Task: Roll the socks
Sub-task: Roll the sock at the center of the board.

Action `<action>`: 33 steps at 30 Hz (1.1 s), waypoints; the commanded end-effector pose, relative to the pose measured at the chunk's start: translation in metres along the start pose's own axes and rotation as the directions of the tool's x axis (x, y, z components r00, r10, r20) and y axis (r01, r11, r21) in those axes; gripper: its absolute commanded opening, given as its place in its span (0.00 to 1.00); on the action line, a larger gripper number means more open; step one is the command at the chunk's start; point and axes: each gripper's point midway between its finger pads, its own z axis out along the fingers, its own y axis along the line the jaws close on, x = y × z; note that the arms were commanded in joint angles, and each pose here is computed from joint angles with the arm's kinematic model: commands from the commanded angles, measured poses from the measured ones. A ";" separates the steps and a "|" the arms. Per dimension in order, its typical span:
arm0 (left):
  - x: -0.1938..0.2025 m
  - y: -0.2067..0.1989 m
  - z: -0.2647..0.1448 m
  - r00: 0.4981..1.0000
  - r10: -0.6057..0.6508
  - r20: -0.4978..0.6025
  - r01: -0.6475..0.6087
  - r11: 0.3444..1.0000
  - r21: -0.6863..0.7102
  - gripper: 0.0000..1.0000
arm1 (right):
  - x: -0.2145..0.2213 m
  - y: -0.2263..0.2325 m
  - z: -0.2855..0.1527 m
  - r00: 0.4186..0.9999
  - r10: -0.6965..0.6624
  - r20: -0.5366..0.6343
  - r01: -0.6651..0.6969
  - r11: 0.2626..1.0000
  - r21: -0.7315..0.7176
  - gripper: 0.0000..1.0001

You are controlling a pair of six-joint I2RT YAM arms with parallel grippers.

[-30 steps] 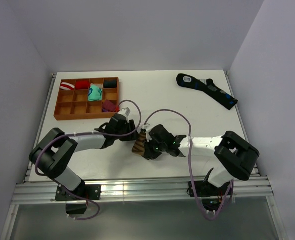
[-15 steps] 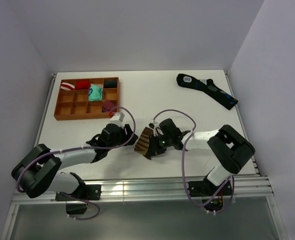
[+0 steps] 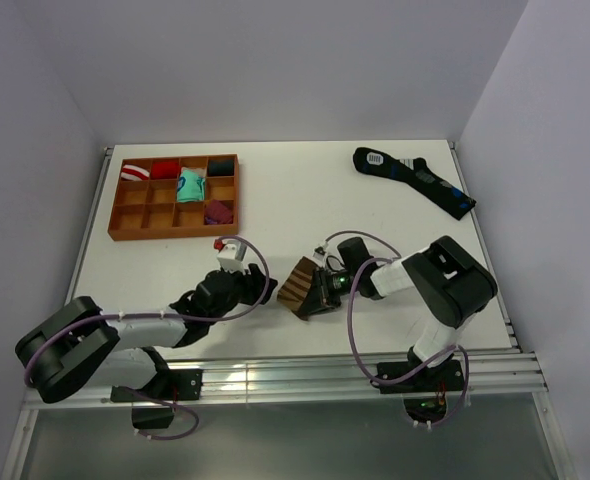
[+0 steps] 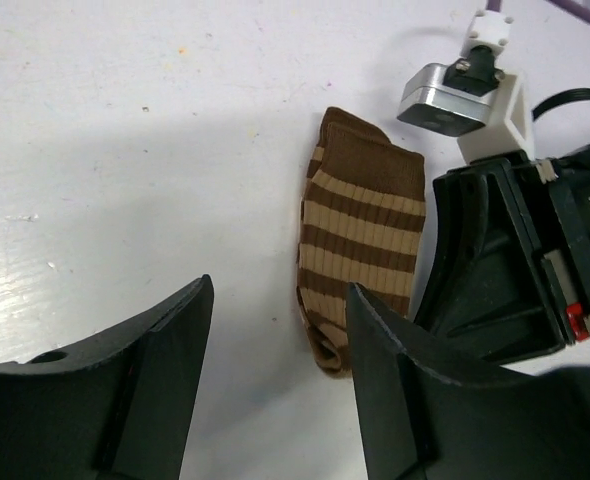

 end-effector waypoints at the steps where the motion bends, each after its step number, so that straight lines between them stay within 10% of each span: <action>1: -0.024 -0.021 -0.003 0.991 0.021 0.132 -0.034 0.995 0.091 0.62 | -0.001 0.006 -0.004 0.999 0.040 -0.002 -0.040 0.997 -0.064 0.09; 33: 0.020 -0.047 0.024 0.981 0.194 0.023 -0.195 0.974 0.117 0.63 | -0.001 -0.022 -0.017 0.982 0.187 0.040 -0.186 0.982 -0.029 0.07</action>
